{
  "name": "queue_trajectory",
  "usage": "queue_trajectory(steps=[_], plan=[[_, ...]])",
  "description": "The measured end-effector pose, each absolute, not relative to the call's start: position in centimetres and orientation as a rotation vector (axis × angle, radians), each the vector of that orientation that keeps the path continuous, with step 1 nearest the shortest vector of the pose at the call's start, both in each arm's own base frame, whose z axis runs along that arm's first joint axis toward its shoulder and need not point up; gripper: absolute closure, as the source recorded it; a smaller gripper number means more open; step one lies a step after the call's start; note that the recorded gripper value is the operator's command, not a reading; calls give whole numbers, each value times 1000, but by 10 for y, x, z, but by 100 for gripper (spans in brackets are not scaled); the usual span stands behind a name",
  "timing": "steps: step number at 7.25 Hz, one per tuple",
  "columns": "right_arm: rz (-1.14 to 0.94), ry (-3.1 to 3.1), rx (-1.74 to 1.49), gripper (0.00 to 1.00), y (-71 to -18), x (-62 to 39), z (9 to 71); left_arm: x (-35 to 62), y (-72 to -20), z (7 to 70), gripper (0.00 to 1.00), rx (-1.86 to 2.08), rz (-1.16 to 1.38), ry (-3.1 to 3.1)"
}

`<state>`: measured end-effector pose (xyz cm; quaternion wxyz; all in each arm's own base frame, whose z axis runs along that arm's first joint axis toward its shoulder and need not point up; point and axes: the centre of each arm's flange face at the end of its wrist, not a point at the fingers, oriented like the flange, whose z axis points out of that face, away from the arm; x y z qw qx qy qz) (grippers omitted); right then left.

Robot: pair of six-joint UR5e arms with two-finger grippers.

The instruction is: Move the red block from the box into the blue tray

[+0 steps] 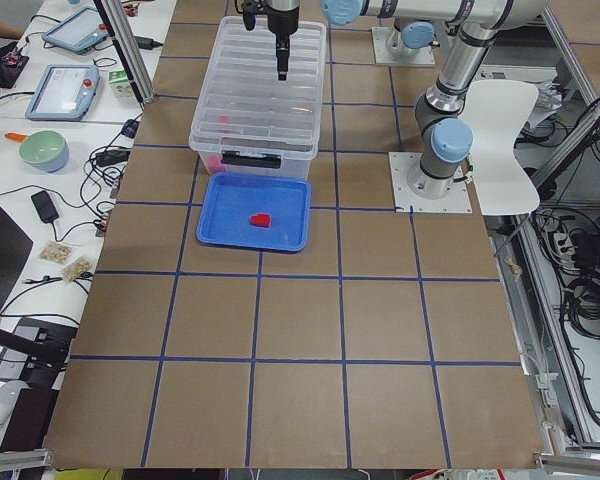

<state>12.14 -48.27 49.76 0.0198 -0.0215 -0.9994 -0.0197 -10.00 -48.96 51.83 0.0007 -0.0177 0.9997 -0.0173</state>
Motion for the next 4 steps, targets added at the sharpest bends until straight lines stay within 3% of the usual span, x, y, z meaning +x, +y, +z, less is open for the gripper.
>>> queue_trajectory(steps=[4], plan=[[-54,-3088,-84,0,-480,121,500,-100,-487,521,0,-63,-64,3135]])
